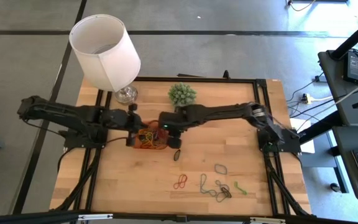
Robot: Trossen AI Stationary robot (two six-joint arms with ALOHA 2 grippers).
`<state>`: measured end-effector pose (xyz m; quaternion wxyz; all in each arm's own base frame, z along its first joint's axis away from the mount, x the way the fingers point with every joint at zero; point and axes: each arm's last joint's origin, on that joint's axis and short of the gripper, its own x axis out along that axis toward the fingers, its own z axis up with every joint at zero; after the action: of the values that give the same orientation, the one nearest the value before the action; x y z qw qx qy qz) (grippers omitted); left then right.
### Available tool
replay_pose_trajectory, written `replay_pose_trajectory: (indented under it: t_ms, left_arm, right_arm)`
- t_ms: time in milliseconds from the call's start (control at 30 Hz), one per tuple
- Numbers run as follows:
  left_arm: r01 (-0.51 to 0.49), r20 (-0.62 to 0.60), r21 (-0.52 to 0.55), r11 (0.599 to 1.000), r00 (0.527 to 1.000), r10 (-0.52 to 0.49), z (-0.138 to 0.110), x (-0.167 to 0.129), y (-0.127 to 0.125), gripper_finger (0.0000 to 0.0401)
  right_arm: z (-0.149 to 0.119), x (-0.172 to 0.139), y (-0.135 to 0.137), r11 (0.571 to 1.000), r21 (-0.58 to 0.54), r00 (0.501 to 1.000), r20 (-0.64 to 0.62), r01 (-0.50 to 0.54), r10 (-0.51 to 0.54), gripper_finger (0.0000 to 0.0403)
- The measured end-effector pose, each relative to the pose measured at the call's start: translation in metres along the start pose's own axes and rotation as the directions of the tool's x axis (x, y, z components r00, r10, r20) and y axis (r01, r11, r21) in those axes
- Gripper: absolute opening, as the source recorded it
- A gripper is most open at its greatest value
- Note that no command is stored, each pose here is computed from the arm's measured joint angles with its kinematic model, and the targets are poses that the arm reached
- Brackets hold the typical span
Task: Pick and place rubber bands into bin
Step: Put the black rubber band into the orange bin
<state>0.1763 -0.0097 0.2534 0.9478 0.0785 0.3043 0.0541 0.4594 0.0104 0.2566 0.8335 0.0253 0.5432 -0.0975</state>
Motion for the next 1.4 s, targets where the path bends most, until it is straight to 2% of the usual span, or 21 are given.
replay_pose_trajectory:
  t_ms: [100,200,467,667,800,1000,1067,1133,1233,1300,1400]
  left_arm:
    - [0.010,-0.046,0.013,1.000,0.999,-0.009,0.013,0.013,-0.010,0.0001]
    - [0.006,-0.081,-0.020,1.000,0.997,-0.007,0.028,0.027,-0.020,0.0002]
    - [0.033,-0.135,0.008,0.999,0.990,-0.031,0.075,0.072,-0.053,0.0001]
    - [0.037,-0.199,0.027,0.999,0.979,-0.031,0.106,0.109,-0.073,0.0004]
    - [0.072,-0.320,0.002,0.997,0.945,-0.067,0.117,0.131,-0.083,0.0017]
    - [0.098,-0.518,-0.060,0.993,0.848,-0.115,0.116,0.170,-0.091,0.0072]
    - [0.116,-0.552,-0.078,0.990,0.822,-0.140,0.115,0.184,-0.093,0.0090]
    - [0.121,-0.611,-0.088,0.989,0.777,-0.149,0.109,0.196,-0.093,0.0105]
    - [0.122,-0.648,-0.107,0.987,0.744,-0.163,0.103,0.215,-0.094,0.0122]
    - [0.130,-0.678,-0.093,0.987,0.718,-0.159,0.098,0.224,-0.093,0.0128]
    - [0.168,-0.693,-0.047,0.985,0.705,-0.153,0.093,0.234,-0.094,0.0129]
  right_arm:
    - [-0.024,-0.010,-0.002,0.999,0.029,0.998,0.068,-0.017,0.015,0.0115]
    - [-0.060,-0.024,-0.007,0.996,0.085,0.991,0.131,-0.041,0.030,0.0115]
    - [-0.177,-0.057,-0.015,0.957,0.248,0.966,0.242,-0.154,0.093,0.0115]
    - [-0.254,-0.058,-0.018,0.910,0.327,0.943,0.292,-0.255,0.160,0.0115]
    - [-0.290,-0.054,-0.020,0.872,0.372,0.927,0.317,-0.317,0.202,0.0115]
    - [-0.320,-0.048,-0.021,0.826,0.404,0.901,0.348,-0.393,0.258,0.0115]
    - [-0.326,-0.046,-0.021,0.822,0.396,0.893,0.361,-0.409,0.271,0.0115]
    - [-0.329,-0.044,-0.020,0.819,0.390,0.887,0.368,-0.421,0.280,0.0115]
    - [-0.331,-0.042,-0.020,0.811,0.389,0.877,0.385,-0.436,0.287,0.0115]
    - [-0.332,-0.040,-0.020,0.809,0.393,0.876,0.386,-0.438,0.287,0.0115]
    - [-0.332,-0.040,-0.020,0.809,0.391,0.875,0.388,-0.440,0.288,0.0115]
